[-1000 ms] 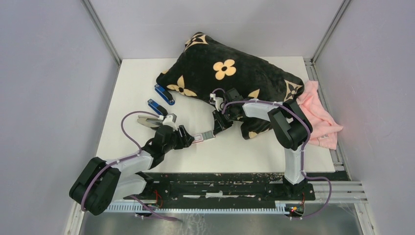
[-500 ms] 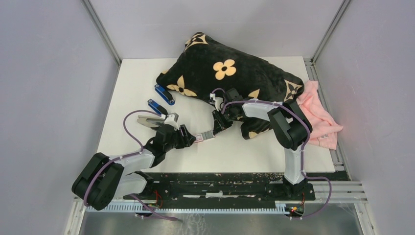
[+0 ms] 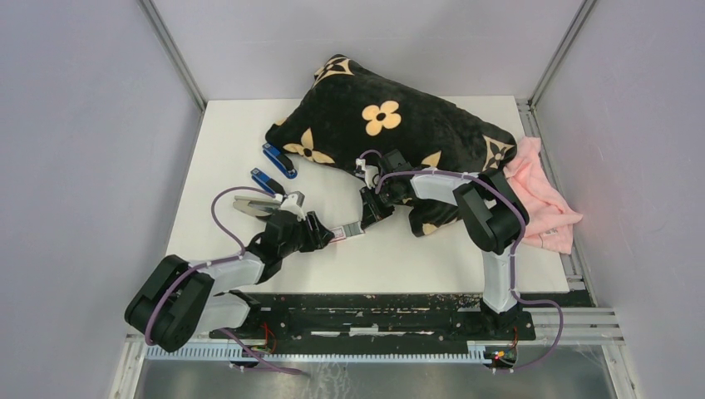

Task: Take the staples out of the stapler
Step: Close the staple box at the center of the board.

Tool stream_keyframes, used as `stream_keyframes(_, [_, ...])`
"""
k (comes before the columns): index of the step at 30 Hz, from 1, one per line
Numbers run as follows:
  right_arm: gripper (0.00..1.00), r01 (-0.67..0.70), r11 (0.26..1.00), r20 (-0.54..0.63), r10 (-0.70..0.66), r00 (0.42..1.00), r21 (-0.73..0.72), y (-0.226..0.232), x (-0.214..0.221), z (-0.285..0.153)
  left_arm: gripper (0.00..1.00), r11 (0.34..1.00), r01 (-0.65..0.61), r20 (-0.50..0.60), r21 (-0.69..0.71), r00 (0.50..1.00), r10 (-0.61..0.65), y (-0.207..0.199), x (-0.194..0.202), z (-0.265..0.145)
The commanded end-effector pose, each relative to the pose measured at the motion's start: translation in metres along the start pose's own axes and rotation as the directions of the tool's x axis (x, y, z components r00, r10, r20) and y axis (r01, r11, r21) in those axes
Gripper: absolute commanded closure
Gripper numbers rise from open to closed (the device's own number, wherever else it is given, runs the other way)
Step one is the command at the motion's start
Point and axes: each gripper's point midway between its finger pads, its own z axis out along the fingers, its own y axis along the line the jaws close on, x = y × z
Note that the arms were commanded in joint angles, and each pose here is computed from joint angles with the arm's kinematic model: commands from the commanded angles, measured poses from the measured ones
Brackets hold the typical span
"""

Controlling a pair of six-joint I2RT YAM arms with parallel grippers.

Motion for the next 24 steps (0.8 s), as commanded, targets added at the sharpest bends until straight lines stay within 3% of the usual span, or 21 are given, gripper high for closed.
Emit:
stream_keyframes(1, [0.79,0.001,1.0,-0.003,-0.001,1.0,0.001,0.001,-0.003,0.007,0.43,0.999,0.036,-0.094,-0.038,0.995,-0.04,0.01,0.024,-0.002])
stream_keyframes(24, [0.79,0.021,0.999,-0.02,-0.021,1.0,-0.028,0.013,0.0,0.013,0.44,0.999,0.038,-0.118,-0.016,0.992,-0.04,0.003,0.027,0.006])
